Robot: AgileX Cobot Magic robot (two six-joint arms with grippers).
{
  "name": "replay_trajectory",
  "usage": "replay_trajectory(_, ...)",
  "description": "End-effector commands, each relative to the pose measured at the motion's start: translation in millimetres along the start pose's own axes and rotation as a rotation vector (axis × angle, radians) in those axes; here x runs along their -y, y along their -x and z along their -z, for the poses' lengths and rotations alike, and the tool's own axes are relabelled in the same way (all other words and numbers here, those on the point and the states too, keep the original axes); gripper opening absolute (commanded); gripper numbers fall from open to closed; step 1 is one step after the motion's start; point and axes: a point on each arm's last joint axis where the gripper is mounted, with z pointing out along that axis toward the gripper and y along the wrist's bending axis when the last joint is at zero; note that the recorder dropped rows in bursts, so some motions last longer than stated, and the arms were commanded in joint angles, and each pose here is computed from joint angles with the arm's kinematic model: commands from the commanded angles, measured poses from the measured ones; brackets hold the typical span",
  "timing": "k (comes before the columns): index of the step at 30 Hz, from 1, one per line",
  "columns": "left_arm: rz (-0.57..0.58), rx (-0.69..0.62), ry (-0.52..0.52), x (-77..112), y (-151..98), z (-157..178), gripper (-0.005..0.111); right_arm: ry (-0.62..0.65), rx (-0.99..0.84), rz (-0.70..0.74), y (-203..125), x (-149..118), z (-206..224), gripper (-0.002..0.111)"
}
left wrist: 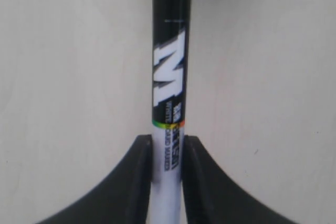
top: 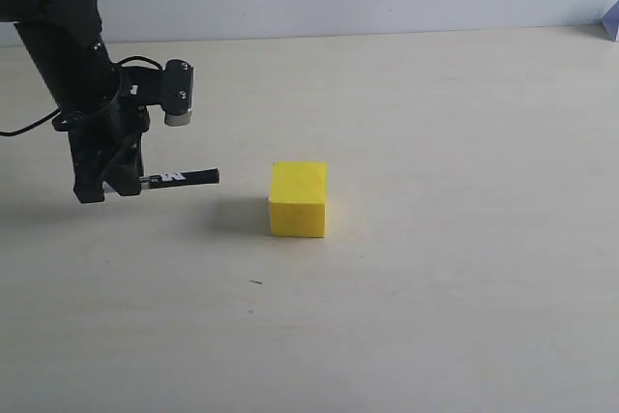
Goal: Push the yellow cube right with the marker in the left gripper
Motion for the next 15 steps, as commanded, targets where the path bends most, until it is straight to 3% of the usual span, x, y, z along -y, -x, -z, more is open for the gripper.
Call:
replay_trajectory(1, 0.012, 0.012, 0.010, -1.4, 2, 3, 0.000, 0.001, 0.010, 0.002, 0, 0, 0, 0.000)
replay_trajectory(9, 0.017, 0.034, 0.008, -0.4, 6, 3, 0.000, 0.001, 0.010, 0.002, 0, 0, 0, 0.000)
replay_trajectory(15, -0.005, 0.035, 0.007, 0.7, 24, 7, 0.000, 0.001, 0.010, 0.002, 0, 0, 0, 0.000)
